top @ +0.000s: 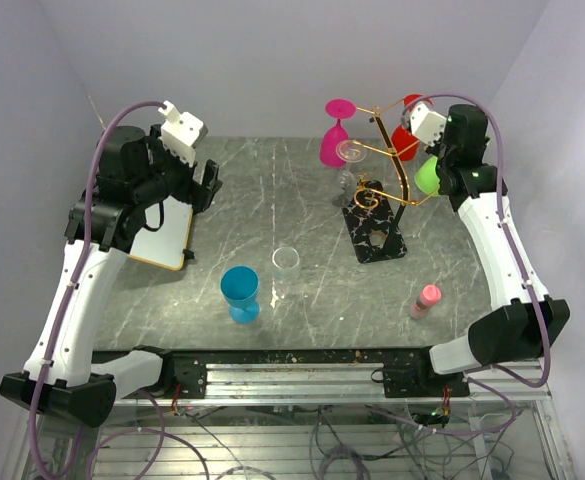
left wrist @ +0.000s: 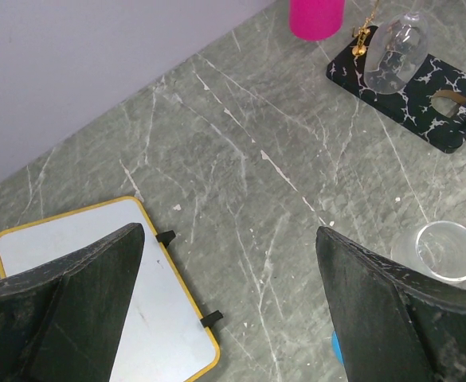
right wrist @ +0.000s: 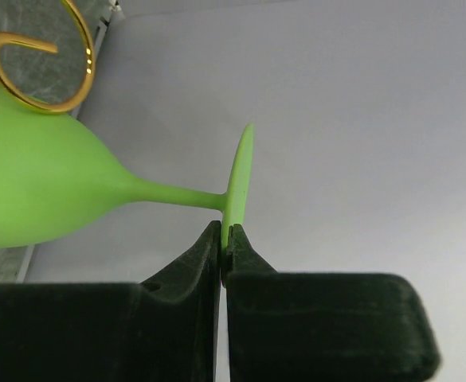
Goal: Place the wine glass upside down on the wine glass rack
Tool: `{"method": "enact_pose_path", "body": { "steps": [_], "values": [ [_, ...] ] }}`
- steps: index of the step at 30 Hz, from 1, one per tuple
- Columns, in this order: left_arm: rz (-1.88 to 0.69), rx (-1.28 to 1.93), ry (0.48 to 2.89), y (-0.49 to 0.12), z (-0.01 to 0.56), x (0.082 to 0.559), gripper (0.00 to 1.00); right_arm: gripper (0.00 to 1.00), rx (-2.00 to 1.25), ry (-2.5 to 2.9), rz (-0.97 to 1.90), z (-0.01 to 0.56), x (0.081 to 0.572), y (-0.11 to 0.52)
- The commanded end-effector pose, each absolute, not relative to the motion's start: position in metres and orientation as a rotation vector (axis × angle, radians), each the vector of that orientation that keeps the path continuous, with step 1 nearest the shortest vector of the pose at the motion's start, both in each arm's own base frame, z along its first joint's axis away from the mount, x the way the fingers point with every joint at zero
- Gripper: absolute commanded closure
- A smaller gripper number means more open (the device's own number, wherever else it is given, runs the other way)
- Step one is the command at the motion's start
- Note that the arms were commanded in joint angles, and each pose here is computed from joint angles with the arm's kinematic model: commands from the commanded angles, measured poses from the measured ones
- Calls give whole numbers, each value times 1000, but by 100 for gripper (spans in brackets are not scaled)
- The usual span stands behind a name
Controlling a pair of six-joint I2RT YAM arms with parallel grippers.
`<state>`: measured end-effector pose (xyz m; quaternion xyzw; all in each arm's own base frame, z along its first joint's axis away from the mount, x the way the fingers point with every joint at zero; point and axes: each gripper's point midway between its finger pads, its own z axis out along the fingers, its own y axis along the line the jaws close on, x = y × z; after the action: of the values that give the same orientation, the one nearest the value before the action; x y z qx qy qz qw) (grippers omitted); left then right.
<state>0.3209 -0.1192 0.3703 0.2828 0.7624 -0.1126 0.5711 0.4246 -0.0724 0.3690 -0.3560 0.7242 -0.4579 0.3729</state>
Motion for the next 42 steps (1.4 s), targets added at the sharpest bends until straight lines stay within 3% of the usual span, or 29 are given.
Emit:
{"method": "enact_pose_path", "body": {
  "steps": [1, 17, 42],
  "values": [
    [-282, 667, 1724, -122, 388, 321, 1, 100, -1017, 1834, -1146, 365, 433, -56],
    [-285, 667, 1725, -117, 383, 317, 1, 100, -1193, 1780, -999, 343, 456, 3],
    [-294, 657, 1732, -114, 381, 320, 1, 100, -1111, 1789, -1152, 347, 490, -6]
  ]
}}
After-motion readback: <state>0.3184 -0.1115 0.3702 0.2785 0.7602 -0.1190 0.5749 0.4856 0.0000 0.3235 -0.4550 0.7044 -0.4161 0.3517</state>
